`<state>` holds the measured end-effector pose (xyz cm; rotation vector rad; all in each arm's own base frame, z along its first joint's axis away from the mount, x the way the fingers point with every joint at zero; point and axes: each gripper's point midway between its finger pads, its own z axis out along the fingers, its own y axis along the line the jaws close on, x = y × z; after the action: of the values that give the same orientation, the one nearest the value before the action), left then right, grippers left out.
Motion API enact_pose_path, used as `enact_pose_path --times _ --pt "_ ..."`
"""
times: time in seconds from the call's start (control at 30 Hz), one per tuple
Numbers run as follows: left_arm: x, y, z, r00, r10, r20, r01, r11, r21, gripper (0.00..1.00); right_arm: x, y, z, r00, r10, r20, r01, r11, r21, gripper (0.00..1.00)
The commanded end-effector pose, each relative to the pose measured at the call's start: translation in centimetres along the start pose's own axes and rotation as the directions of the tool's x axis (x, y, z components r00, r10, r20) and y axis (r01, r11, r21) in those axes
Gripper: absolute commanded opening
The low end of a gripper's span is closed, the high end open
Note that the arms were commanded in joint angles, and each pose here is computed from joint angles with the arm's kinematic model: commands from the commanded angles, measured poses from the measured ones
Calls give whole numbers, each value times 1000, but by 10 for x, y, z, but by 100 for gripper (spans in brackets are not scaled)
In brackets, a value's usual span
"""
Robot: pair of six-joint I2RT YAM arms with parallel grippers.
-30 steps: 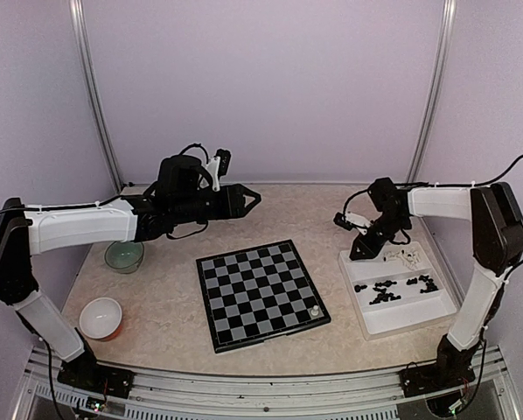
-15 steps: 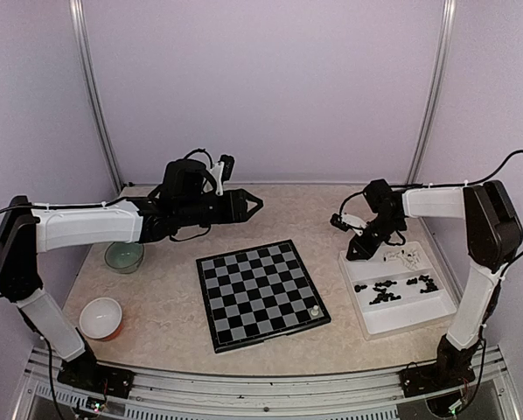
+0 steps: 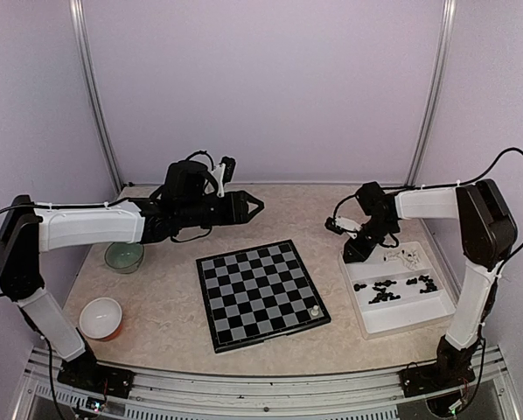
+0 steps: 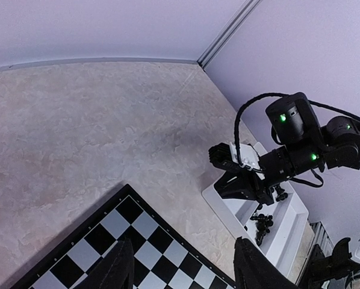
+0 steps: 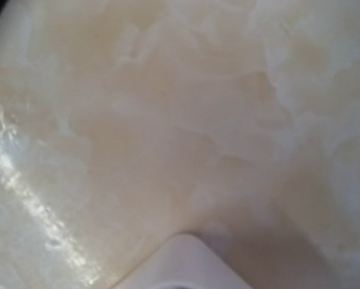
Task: Set up the chess pieces on the board
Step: Pick up the pawn from the storage box.
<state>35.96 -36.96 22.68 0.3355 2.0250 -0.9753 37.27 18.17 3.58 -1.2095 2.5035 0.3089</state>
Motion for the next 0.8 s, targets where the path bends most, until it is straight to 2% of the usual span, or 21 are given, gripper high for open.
enact_pose_path --times 0.0,0.23,0.77 --pt "-9 -14 3 1000 5 23 -6 999 40 57 -17 -2 -19 998 -20 54 17 999 45 16" --pt "-9 -17 5 1000 7 20 -8 999 52 57 -19 -10 -40 997 -27 73 18 992 125 25" --pt "-3 -17 5 1000 8 8 -8 999 53 57 6 -8 -27 1000 -7 -6 8 992 124 22"
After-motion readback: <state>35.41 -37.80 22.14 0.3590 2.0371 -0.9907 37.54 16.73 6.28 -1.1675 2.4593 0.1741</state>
